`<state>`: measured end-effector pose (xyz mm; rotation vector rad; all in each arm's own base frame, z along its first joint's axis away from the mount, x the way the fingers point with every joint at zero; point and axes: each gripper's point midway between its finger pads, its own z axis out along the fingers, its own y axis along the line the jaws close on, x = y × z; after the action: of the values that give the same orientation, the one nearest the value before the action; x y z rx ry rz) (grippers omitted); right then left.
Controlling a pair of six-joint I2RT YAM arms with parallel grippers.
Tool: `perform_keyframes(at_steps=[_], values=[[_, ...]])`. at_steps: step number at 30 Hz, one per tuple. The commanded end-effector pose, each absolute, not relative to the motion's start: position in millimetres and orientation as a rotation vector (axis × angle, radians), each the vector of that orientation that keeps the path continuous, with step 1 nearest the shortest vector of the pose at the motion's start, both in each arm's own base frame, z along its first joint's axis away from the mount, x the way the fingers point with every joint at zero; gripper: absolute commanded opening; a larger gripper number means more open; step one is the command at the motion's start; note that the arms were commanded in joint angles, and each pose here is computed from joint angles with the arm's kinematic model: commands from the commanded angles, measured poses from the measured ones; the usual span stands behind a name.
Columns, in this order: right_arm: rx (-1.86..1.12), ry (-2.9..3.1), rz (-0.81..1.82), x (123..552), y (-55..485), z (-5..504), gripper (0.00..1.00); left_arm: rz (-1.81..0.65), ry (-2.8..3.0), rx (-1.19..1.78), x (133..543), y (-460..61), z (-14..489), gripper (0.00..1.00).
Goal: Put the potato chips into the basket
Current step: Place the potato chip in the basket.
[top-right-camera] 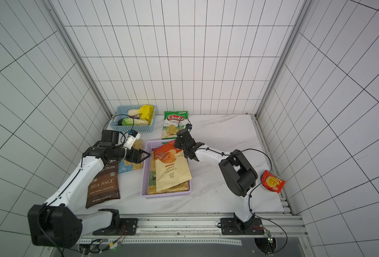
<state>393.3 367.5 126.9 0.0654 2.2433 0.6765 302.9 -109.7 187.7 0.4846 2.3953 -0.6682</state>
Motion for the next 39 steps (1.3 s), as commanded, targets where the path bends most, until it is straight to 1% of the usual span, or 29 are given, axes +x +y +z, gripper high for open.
perform_keyframes(at_steps=[1,5,11,12,15,16,17,21,22,24,27,30,32,34,37,39], values=[[0.116,2.168,0.695,389,371,135,0.00,-0.670,2.356,0.496,305,-111,196,0.93],[0.098,2.183,0.691,379,381,128,0.00,-0.674,2.356,0.496,305,-112,196,0.93],[0.099,2.204,0.661,368,372,122,0.01,-0.670,2.348,0.498,305,-112,198,0.93],[0.083,2.212,0.661,367,374,121,0.08,-0.672,2.347,0.501,304,-112,198,0.93],[0.064,2.241,0.633,365,370,117,0.23,-0.669,2.345,0.501,304,-112,199,0.93],[0.063,2.239,0.628,364,367,119,0.31,-0.667,2.343,0.500,304,-112,199,0.93],[0.063,2.236,0.616,363,362,123,0.35,-0.664,2.341,0.500,304,-112,200,0.93],[0.005,2.228,0.561,353,342,152,0.47,-0.660,2.338,0.502,303,-111,200,0.93],[-0.034,2.231,0.552,350,339,164,0.52,-0.661,2.338,0.502,303,-111,200,0.93],[-0.165,2.260,0.572,337,344,180,0.52,-0.662,2.340,0.500,303,-111,199,0.93],[-0.388,2.345,0.680,305,357,186,0.50,-0.661,2.339,0.500,303,-111,200,0.93],[-0.604,2.446,0.822,262,365,179,0.49,-0.655,2.341,0.495,304,-111,198,0.93],[-0.705,2.503,0.862,237,361,172,0.48,-0.651,2.344,0.490,304,-110,197,0.94],[-0.805,2.544,0.892,211,354,166,0.43,-0.652,2.350,0.484,304,-110,195,0.94],[-0.902,2.578,0.932,182,345,163,0.39,-0.654,2.352,0.484,305,-110,194,0.94],[-0.938,2.584,1.016,166,344,165,0.32,-0.657,2.354,0.484,305,-110,194,0.94]])
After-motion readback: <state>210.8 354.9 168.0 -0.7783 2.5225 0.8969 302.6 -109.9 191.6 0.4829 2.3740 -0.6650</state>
